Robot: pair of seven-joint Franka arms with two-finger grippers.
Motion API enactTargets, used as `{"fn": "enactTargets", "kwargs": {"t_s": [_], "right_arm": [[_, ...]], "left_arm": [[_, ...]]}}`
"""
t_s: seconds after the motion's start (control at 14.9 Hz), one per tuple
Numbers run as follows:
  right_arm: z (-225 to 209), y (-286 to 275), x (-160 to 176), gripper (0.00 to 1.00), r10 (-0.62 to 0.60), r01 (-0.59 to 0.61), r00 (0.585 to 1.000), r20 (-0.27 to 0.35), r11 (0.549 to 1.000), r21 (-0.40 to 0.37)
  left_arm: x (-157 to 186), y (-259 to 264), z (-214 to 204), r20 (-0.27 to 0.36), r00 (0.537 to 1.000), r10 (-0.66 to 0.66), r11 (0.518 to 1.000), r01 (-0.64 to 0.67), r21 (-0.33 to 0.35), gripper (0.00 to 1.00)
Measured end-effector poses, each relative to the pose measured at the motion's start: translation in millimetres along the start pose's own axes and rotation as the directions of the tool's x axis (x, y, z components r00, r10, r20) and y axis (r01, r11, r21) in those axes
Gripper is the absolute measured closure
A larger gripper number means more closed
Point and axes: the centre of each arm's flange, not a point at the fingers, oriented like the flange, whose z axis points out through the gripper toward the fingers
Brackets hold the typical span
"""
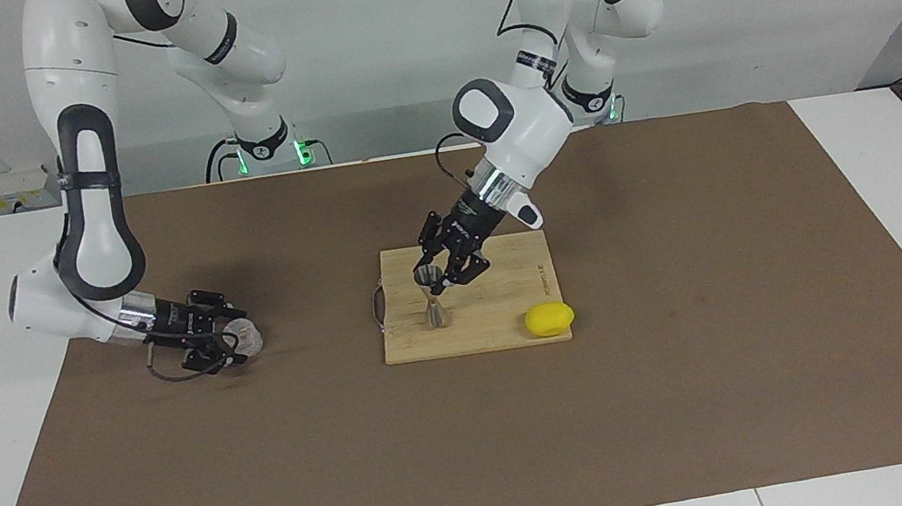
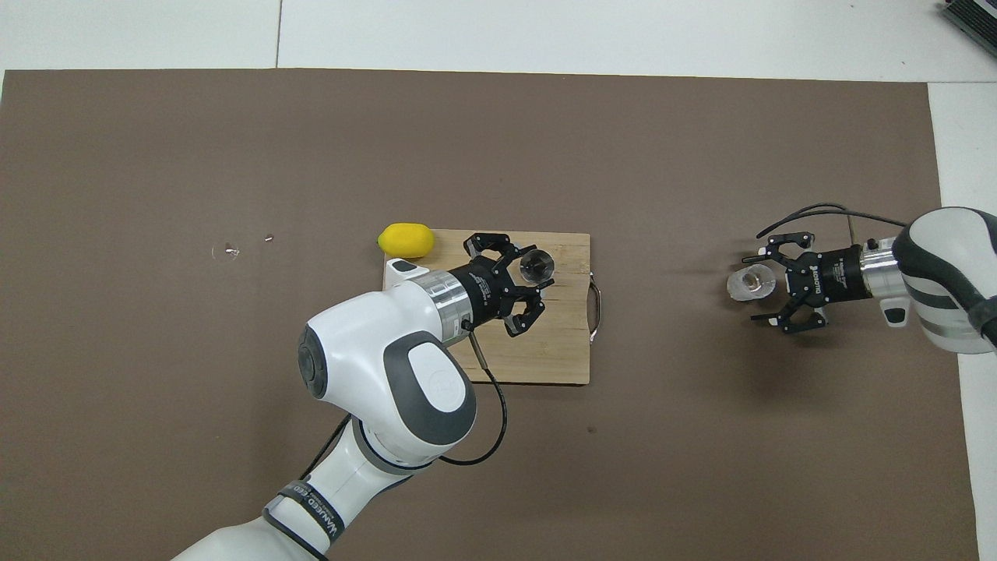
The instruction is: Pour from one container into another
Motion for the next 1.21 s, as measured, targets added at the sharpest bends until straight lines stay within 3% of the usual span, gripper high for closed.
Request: {"fn": "enactTargets", "kwargs": {"t_s": [0.07, 0.34, 0.47, 0.67, 0.74, 1.01, 1.14, 1.21], "right_arm": [[0, 0, 0, 0.09, 0.000, 0.000, 1.000, 0.000, 1.000, 0.000], [0, 0, 0, 0.15, 0.000, 0.000, 1.000, 0.000, 1.000, 0.000], [-1, -1, 1, 0.16, 0.001, -0.001, 1.000, -0.005, 1.000, 0.006], [-1, -3, 0, 0.26, 0.017, -0.017, 1.000, 0.016, 0.999, 0.037], [-1, -3, 0, 0.31, 0.018, -0.019, 1.000, 0.019, 0.999, 0.040], [-1, -3, -1, 0.33, 0.019, -0.020, 1.000, 0.019, 0.999, 0.041], [-2, -3, -1, 0.49, 0.019, -0.020, 1.000, 0.020, 0.999, 0.042], [-1, -3, -1, 0.49, 0.019, -0.020, 1.000, 0.020, 0.999, 0.041]], "left_arm": [[0, 0, 2, -0.001, 1.000, 0.000, 1.000, 0.000, 0.001, 0.49], [5, -2, 8, -0.014, 1.000, 0.000, 1.000, 0.000, -0.006, 0.49], [5, -2, 9, -0.014, 1.000, 0.001, 1.000, -0.001, -0.008, 0.34], [-4, 2, 7, 0.000, 1.000, 0.007, 1.000, -0.007, -0.017, 0.02], [-7, 3, 6, 0.004, 1.000, 0.020, 1.000, -0.020, -0.020, 0.00], [-36, 7, -12, 0.037, 0.996, 0.085, 0.996, -0.084, -0.041, 0.00], [-50, 11, -28, 0.065, 0.993, 0.099, 0.994, -0.095, -0.053, 0.00], [-56, 19, -39, 0.080, 0.992, 0.101, 0.994, -0.097, -0.054, 0.00]]}}
